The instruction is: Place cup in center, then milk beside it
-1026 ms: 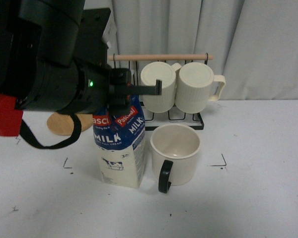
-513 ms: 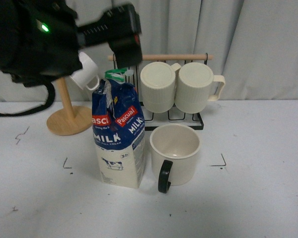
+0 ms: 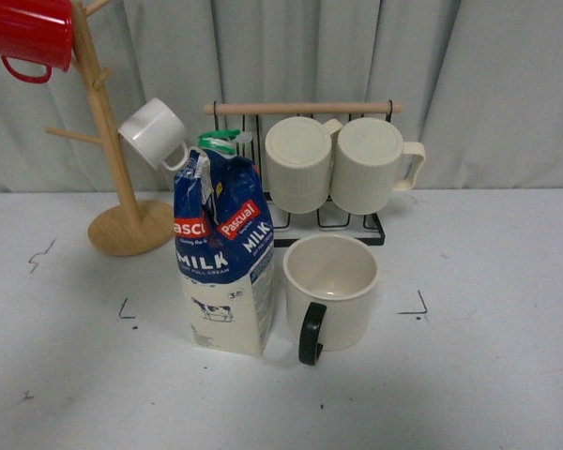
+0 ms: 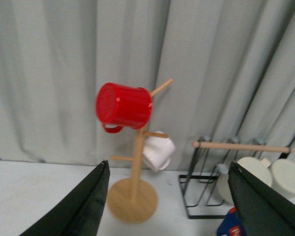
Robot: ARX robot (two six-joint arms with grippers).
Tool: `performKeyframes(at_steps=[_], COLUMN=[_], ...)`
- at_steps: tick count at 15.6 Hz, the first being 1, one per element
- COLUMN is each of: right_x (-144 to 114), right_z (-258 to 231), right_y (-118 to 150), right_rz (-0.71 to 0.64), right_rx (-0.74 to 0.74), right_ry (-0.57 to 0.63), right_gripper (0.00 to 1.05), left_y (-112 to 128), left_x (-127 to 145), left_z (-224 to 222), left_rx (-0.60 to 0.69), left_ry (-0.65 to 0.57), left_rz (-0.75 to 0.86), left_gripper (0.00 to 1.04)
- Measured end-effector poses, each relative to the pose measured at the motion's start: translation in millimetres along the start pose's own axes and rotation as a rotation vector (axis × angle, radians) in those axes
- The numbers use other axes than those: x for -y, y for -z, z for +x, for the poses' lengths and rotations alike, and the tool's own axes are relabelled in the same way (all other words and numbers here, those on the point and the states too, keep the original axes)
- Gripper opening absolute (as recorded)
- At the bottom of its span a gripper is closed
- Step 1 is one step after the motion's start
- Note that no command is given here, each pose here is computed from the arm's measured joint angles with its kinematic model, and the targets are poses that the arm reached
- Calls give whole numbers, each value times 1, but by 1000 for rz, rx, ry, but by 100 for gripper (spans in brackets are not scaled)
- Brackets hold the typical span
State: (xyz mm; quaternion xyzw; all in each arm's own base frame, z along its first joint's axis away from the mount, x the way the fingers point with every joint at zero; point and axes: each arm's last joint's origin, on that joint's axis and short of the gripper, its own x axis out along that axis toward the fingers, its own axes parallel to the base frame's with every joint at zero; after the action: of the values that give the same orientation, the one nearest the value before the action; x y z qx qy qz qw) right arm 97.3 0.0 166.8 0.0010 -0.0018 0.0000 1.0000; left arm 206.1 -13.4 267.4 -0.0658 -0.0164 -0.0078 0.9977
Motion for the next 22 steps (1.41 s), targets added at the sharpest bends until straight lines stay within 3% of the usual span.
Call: performKeyframes(at_steps=[3, 6, 13, 22], right_x=[0, 0, 0, 0], right_z=[0, 0, 0, 0], right_y=[0, 0, 0, 0], right_rz=[0, 0, 0, 0], right_rx=[0, 0, 0, 0], right_ry=[0, 0, 0, 0], right_gripper=[98, 98, 98, 98], left_y=[40, 53, 80, 84], left_x=[-19, -20, -23, -24], left_z=[-26, -45, -75, -81], left_rx=[-54, -25, -40, -40], left_ry=[-26, -17, -18, -18], left_rz=[103, 113, 117, 117], left_gripper=[38, 2, 2, 2])
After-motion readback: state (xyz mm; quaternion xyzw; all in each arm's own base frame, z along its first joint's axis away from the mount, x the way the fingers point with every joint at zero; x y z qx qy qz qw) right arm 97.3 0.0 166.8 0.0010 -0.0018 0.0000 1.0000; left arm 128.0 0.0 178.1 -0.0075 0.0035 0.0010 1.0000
